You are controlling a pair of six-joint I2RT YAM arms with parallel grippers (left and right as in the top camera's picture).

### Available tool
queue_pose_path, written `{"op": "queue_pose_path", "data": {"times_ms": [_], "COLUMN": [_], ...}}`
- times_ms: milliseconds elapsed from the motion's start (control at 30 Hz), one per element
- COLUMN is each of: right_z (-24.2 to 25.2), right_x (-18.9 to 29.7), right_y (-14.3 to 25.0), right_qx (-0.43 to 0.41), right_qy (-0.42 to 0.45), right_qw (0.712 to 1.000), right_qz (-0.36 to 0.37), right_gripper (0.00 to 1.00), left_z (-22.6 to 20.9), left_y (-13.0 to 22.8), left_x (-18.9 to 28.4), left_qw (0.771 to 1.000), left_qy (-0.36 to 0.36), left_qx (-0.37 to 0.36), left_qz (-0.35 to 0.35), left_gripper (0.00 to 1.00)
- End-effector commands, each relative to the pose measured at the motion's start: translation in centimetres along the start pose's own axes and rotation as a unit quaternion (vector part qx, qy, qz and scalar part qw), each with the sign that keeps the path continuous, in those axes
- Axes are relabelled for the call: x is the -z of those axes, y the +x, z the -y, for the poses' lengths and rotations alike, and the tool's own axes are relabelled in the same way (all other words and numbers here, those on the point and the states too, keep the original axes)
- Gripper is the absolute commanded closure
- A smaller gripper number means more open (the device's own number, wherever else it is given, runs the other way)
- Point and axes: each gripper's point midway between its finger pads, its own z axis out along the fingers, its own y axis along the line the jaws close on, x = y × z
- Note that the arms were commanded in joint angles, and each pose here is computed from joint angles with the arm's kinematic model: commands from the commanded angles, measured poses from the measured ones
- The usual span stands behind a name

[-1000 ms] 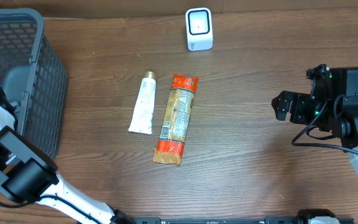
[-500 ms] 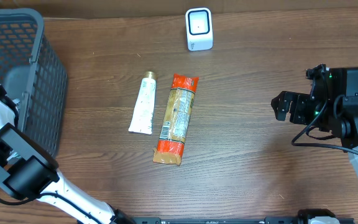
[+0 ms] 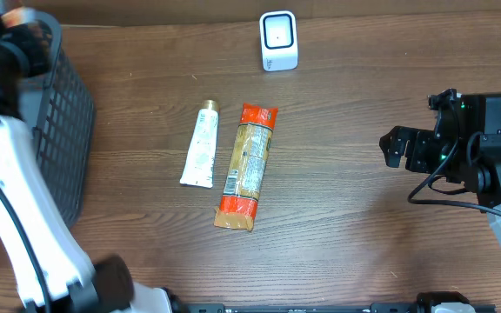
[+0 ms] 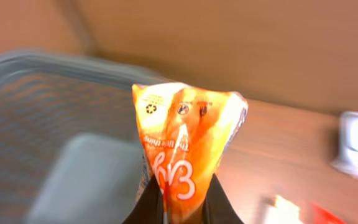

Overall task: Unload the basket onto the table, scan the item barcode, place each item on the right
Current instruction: 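Place the orange packet on the table right of the spaghetti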

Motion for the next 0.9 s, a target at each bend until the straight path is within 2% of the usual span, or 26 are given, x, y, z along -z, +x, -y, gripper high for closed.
{"op": "queue_pose_path", "data": {"times_ms": [0,133,267,467,600,633,733,800,833,867], "right_z": [-0.4,-0.3,-0.3,-0.3,-0.3,-0.3,-0.3,-0.3,-0.3,-0.3], "right_x": [0.4,0.4,0.4,0.4,0.4,0.4,0.4,0.4,0.4,0.4], "right_y": [-0.7,-0.7,-0.7,-0.6,-0.4,-0.4,-0.4,-0.4,-0.4,-0.5], "right_qx": [0.002,0.004,0.004,0.003,0.002,0.002,0.002,0.002,0.003,0.003], "right_qy": [-0.007,-0.005,-0.005,-0.004,-0.004,-0.004,-0.004,-0.004,-0.004,-0.004], "right_qw": [1.000,1.000,1.000,1.000,1.000,1.000,1.000,1.000,1.000,1.000], "right_qz": [0.013,0.013,0.013,0.011,0.007,0.007,0.007,0.007,0.008,0.008], "right_gripper": [0.00,0.00,0.00,0.00,0.00,0.00,0.00,0.00,0.00,0.00], "left_z": [8.8,19.0,26.3,32.8,34.2,34.3,34.2,34.2,34.2,34.4], "left_y": [5.6,13.7,22.3,31.2,33.9,34.3,35.2,35.2,35.0,34.6], "left_x": [-4.1,-6.9,-8.8,-10.4,-10.9,-11.1,-11.3,-11.3,-11.3,-11.3], "left_qw": [0.988,0.956,0.920,0.886,0.877,0.875,0.871,0.870,0.871,0.873], "left_qy": [0.107,0.179,0.210,0.209,0.203,0.203,0.199,0.199,0.200,0.202], "left_qx": [-0.032,-0.083,-0.121,-0.197,-0.200,-0.201,-0.204,-0.205,-0.204,-0.203], "left_qz": [-0.111,-0.219,-0.308,-0.364,-0.386,-0.390,-0.400,-0.401,-0.399,-0.395], "left_gripper": [0.96,0.96,0.96,0.96,0.96,0.92,0.49,0.07,0.00,0.00]}}
